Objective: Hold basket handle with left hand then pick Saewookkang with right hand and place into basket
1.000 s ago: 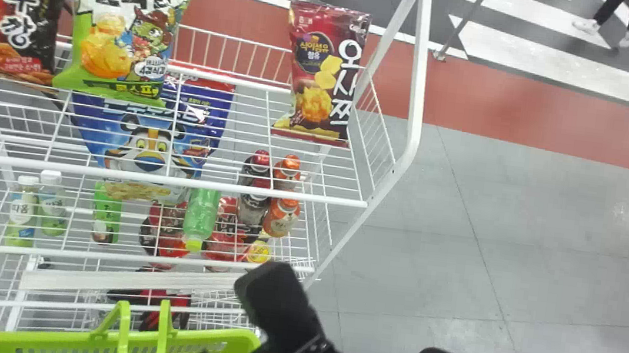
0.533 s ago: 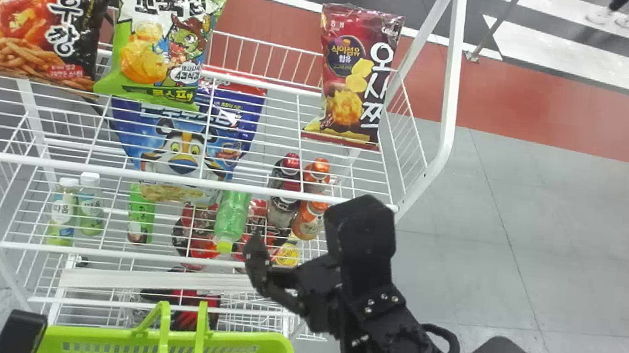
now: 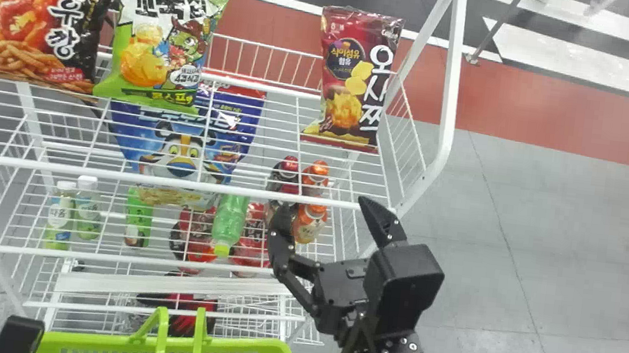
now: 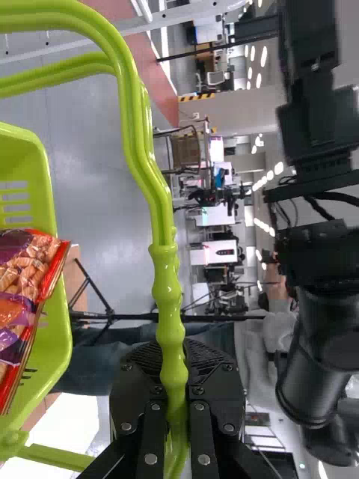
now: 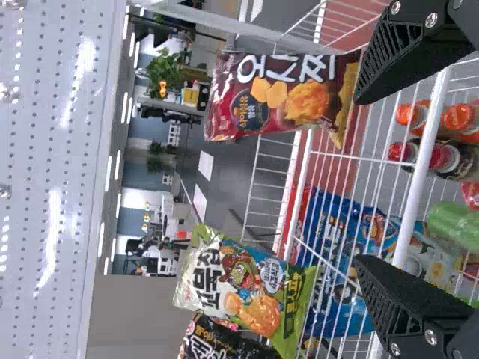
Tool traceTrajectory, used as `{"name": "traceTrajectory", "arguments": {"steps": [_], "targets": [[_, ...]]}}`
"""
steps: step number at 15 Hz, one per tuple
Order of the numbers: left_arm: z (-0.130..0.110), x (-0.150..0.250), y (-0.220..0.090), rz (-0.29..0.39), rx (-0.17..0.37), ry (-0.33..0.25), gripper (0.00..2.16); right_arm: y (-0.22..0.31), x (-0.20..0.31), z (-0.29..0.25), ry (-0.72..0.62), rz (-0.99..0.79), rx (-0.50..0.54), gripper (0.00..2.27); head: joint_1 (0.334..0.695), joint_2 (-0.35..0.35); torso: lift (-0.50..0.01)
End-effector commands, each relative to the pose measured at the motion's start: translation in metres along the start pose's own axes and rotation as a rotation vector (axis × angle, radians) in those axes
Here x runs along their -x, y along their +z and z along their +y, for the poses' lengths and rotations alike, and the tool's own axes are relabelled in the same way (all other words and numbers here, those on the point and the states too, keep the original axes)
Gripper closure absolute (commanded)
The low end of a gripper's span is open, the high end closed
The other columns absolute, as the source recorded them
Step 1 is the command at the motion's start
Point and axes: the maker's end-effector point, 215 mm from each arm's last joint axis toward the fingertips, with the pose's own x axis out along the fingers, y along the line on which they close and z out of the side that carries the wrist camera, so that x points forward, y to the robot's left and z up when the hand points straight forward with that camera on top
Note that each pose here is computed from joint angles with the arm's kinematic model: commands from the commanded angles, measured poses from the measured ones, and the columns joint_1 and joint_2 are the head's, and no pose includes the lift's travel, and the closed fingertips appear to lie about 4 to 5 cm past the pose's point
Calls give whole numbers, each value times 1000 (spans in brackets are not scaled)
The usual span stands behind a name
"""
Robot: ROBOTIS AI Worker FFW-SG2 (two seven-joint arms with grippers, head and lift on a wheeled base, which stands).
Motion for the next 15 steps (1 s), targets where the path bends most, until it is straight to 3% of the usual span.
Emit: {"name": "traceTrajectory", "arguments": {"steps": [1,4,10,15], "targets": [[0,0,-1,2,2,0,2135,-2,3,-19,-24,-15,-20,53,695,-322,-17],[1,0,-1,2,6,-1,2135,7,4,-23,-6,-50,-41,53,695,-350,-17],[2,2,-1,-1,9,-1,2135,0,-1,-58,-42,-44,-87,53,695,-350,-17],[2,2,-1,-1,8,-1,2135,-5,-1,-56,-26,-28,-94,53,695,-350,-17]]}}
